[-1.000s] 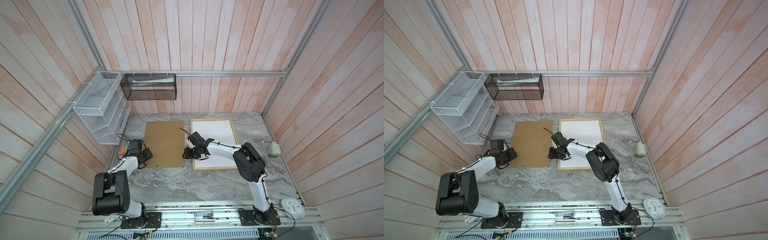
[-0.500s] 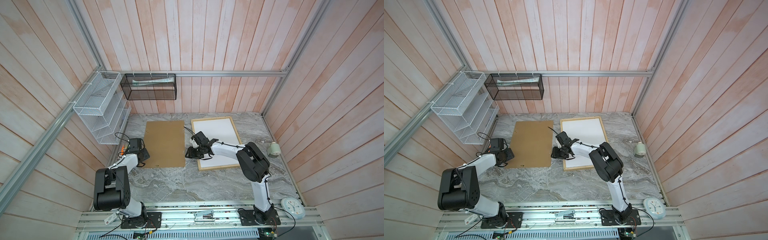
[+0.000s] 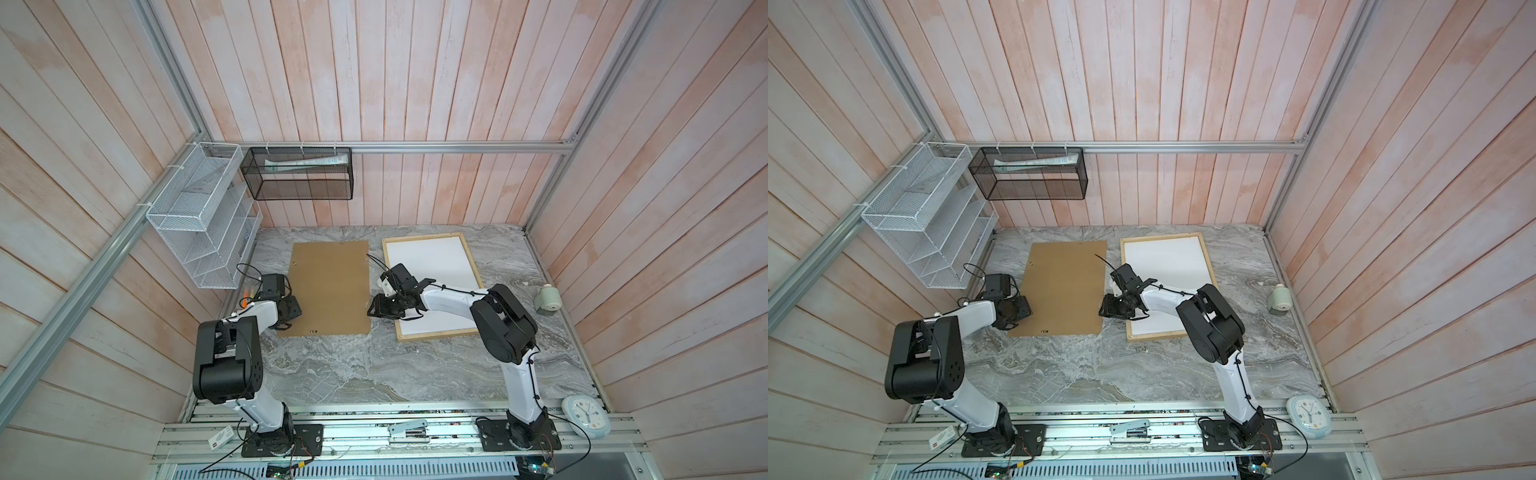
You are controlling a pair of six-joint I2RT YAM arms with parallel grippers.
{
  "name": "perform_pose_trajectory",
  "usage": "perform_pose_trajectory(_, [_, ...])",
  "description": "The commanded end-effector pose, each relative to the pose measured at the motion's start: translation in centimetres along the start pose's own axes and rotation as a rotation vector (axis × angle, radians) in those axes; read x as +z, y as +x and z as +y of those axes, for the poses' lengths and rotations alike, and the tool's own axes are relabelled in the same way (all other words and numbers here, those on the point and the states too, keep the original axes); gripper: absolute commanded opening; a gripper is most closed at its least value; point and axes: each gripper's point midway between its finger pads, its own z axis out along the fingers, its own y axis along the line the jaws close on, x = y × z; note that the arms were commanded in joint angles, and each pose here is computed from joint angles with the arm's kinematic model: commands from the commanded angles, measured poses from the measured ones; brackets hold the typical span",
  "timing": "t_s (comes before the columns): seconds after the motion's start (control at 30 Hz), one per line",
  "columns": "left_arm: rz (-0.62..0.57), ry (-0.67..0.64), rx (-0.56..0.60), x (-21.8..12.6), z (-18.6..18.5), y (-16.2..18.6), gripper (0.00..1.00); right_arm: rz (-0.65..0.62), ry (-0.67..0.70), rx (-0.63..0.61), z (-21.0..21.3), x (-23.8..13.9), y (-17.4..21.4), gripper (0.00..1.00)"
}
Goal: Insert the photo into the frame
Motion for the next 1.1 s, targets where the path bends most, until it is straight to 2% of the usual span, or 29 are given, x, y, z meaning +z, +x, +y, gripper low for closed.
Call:
perform_pose_trajectory(0.0, [0.070,0.074,0.032,0.6,-2.2,1.7,0.65,0.013,0.039,-0.004,-1.5,0.3,-0.6,0.47])
perform_pose_trajectory(0.27, [0.083,0.135,0.062,-0.1,-5.3,2.9,0.64,0.000,0.184,-0.036,-5.1,-1.0,-2.0,0.47])
perform_pose_trajectory(0.53, [0.093,0.066,0.055,-0.8,-4.0,3.8,0.64,0.007,0.242,-0.060,-6.3,-1.4,-2.1,0.47])
perform_pose_trajectory(0.73, [0.103,0.018,0.059,-0.6,-3.3,4.0,0.63,0.034,0.188,-0.061,-5.4,-0.4,-2.3,0.47])
perform_pose_trajectory(1.07, [0.132,0.180,0.082,-0.5,-6.4,4.9,0.61,0.090,-0.046,-0.063,-1.6,0.3,-1.9,0.47])
